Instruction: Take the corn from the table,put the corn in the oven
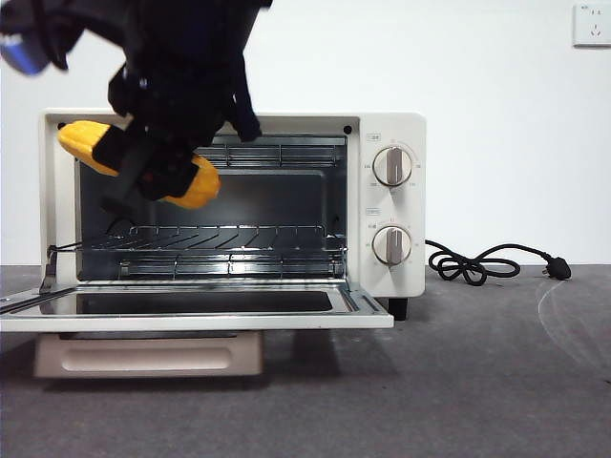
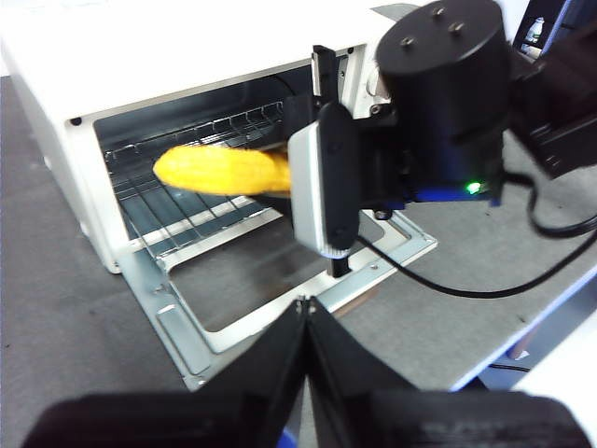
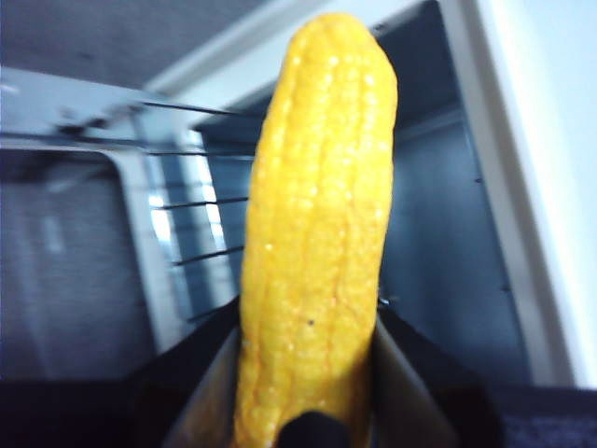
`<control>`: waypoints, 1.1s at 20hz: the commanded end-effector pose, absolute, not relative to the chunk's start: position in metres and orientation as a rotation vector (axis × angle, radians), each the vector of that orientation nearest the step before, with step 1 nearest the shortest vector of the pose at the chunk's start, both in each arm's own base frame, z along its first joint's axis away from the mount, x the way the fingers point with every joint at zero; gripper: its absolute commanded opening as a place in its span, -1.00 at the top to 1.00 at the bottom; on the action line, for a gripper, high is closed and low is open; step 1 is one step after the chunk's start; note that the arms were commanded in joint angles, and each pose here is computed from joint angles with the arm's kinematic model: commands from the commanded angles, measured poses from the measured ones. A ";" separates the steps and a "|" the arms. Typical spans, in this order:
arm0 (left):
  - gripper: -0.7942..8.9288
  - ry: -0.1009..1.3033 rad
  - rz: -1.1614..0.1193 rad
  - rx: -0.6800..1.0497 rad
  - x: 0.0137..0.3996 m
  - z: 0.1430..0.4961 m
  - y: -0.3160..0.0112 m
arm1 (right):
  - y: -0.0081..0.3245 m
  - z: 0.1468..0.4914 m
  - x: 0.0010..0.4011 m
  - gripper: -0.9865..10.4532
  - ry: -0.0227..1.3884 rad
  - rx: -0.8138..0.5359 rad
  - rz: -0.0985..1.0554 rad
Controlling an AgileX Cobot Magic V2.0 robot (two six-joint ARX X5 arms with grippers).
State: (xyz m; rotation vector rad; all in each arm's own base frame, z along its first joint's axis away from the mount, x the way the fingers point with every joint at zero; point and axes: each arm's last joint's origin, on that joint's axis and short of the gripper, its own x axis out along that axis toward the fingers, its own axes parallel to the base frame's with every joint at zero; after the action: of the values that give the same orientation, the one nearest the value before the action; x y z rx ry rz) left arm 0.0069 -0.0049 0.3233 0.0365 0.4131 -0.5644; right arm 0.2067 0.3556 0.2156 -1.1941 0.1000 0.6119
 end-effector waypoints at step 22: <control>0.85 0.418 -0.552 0.032 0.006 0.322 -0.004 | 0.321 0.200 0.258 -0.01 0.255 -1.209 0.557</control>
State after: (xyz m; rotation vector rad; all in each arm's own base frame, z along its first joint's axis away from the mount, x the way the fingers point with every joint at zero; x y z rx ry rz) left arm 0.0068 -0.0045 0.3224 0.0410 0.4216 -0.5530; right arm 0.2578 0.3182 0.2046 -1.2263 0.2479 0.5567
